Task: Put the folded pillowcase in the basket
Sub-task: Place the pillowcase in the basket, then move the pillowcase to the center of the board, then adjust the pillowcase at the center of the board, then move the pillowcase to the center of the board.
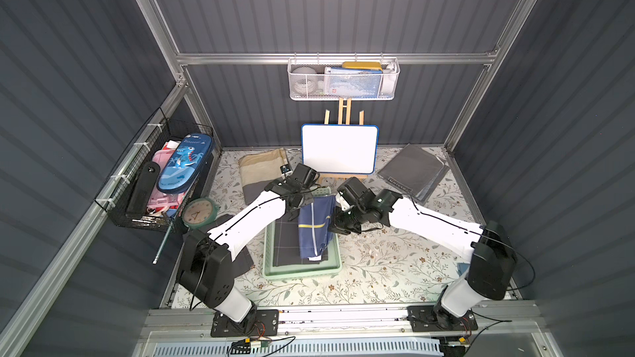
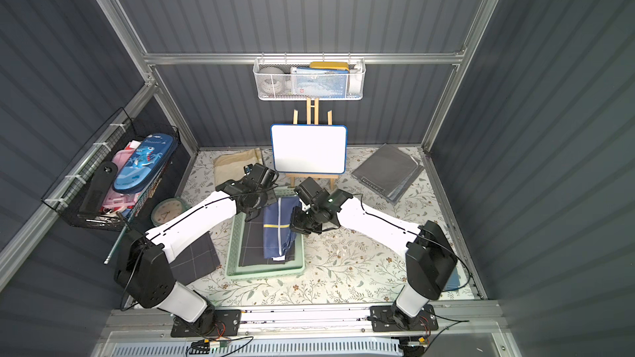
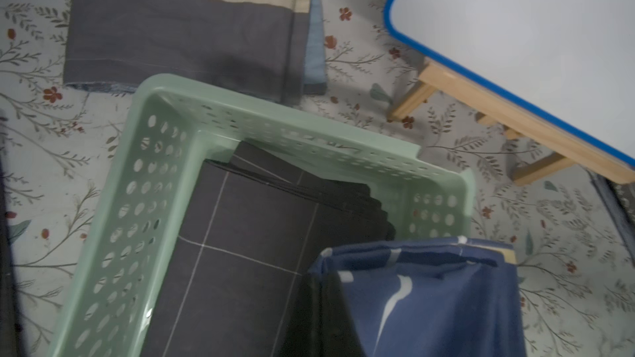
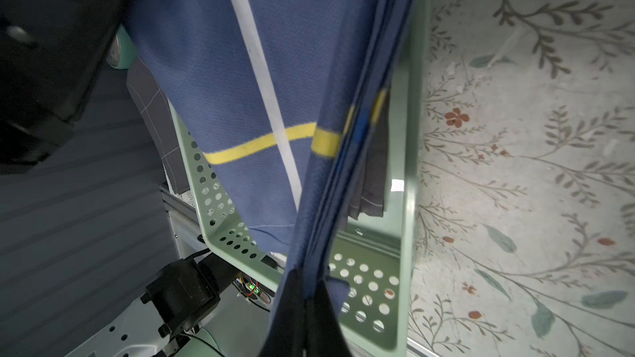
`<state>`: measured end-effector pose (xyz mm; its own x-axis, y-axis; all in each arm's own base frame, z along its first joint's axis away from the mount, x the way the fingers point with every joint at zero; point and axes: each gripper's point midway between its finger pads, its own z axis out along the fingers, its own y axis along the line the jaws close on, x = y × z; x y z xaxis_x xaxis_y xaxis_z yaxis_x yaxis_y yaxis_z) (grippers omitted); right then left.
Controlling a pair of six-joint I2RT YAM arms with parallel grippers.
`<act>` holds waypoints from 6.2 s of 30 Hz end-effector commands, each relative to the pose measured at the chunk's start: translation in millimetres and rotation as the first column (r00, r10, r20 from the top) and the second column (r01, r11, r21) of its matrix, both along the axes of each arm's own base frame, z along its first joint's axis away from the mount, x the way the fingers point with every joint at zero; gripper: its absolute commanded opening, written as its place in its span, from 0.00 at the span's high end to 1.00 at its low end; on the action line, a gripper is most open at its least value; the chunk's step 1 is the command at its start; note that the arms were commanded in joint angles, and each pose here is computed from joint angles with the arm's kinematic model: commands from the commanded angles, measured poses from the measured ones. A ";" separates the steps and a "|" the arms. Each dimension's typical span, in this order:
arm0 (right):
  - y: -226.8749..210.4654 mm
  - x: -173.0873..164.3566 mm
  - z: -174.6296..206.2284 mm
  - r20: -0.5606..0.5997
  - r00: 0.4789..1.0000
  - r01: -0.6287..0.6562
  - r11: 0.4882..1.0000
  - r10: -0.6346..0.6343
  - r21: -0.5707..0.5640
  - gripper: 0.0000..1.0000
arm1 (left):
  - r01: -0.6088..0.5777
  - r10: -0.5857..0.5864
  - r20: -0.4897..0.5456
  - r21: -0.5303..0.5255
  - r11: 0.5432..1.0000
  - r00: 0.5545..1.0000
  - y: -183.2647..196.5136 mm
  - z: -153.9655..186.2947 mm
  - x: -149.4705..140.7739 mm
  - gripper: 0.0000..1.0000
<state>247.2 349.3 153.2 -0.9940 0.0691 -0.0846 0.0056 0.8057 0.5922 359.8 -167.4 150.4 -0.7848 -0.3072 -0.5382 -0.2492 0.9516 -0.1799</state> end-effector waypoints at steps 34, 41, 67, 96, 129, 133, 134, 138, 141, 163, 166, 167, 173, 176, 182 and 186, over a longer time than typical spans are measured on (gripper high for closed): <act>10.4 -12.4 -56.7 -0.049 0.995 -0.091 0.980 0.084 -0.177 0.44 | -0.104 0.102 0.031 0.066 0.992 0.994 53.5 -22.5 21.5 0.36; -48.3 0.2 -23.7 0.133 0.991 0.021 0.948 0.022 -0.318 0.49 | -0.098 0.095 0.096 0.027 0.995 0.991 48.5 8.6 30.1 0.36; -397.3 267.7 -93.6 0.169 0.641 0.747 0.557 -0.749 -0.363 1.00 | 0.642 -0.283 0.722 -0.281 0.713 0.631 -159.9 169.3 -43.8 1.00; -292.8 16.7 -103.5 -0.228 0.781 0.481 0.793 -0.581 -0.373 1.00 | 0.653 -0.318 0.703 -0.271 0.708 0.636 -153.0 169.2 -55.5 1.00; -203.6 60.8 -135.9 -0.266 0.947 0.019 0.859 -0.180 -0.512 1.00 | 0.465 -0.228 0.638 -0.231 0.855 0.736 -131.9 156.4 -19.7 1.00; -188.0 46.5 -126.1 -0.271 0.951 0.009 0.893 -0.147 -0.450 1.00 | 0.474 -0.254 0.595 -0.247 0.845 0.763 -145.1 136.2 -14.9 1.00; -191.3 48.4 -122.3 -0.250 0.957 0.018 0.885 -0.151 -0.465 1.00 | 0.473 -0.255 0.584 -0.256 0.843 0.770 -147.9 131.6 -14.3 1.00; -216.5 62.4 -91.5 -0.092 0.971 0.140 0.833 -0.222 -0.536 1.00 | 0.504 -0.286 0.553 -0.294 0.812 0.783 -164.3 115.6 -13.7 0.49; -238.1 61.1 -79.0 -0.032 0.951 0.241 0.802 -0.308 -0.546 1.00 | 0.534 -0.330 0.509 -0.328 0.779 0.795 -182.8 97.6 -13.2 0.33; -261.3 25.1 -143.8 -0.169 0.847 0.355 0.772 -0.505 -0.527 1.00 | 0.532 -0.537 0.072 -0.295 0.794 0.841 -275.1 -83.6 -6.8 0.18; -257.7 31.4 -145.2 -0.162 0.851 0.360 0.780 -0.500 -0.511 1.00 | 0.507 -0.517 0.050 -0.300 0.808 0.854 -273.1 -87.0 -6.0 0.17; -257.7 31.5 -144.8 -0.161 0.854 0.358 0.782 -0.496 -0.510 1.00 | 0.493 -0.501 0.048 -0.288 0.821 0.864 -270.6 -87.7 -3.1 0.18; -264.8 38.2 -129.5 -0.082 0.888 0.351 0.783 -0.452 -0.514 1.00 | 0.393 -0.394 0.042 -0.225 0.892 0.918 -249.1 -80.9 6.1 0.18; -264.3 40.2 -120.1 -0.059 0.895 0.357 0.790 -0.442 -0.499 1.00 | 0.408 -0.409 0.046 -0.223 0.885 0.912 -252.4 -81.8 8.2 0.19; -268.0 36.2 -91.9 0.002 0.900 0.385 0.793 -0.436 -0.471 1.00 | 0.370 -0.378 -0.003 -0.195 0.908 0.926 -249.9 -108.1 13.1 0.23; -277.2 24.8 -81.0 0.032 0.902 0.392 0.784 -0.431 -0.481 1.00 | 0.388 -0.390 0.045 -0.262 0.884 0.920 -252.9 -103.2 23.0 0.28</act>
<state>290.3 84.3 74.9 -0.8750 0.4602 -0.1501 0.4307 0.8817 0.1925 373.4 -425.7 54.8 -0.8720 -0.0770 -0.4834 0.1489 0.8991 -0.4118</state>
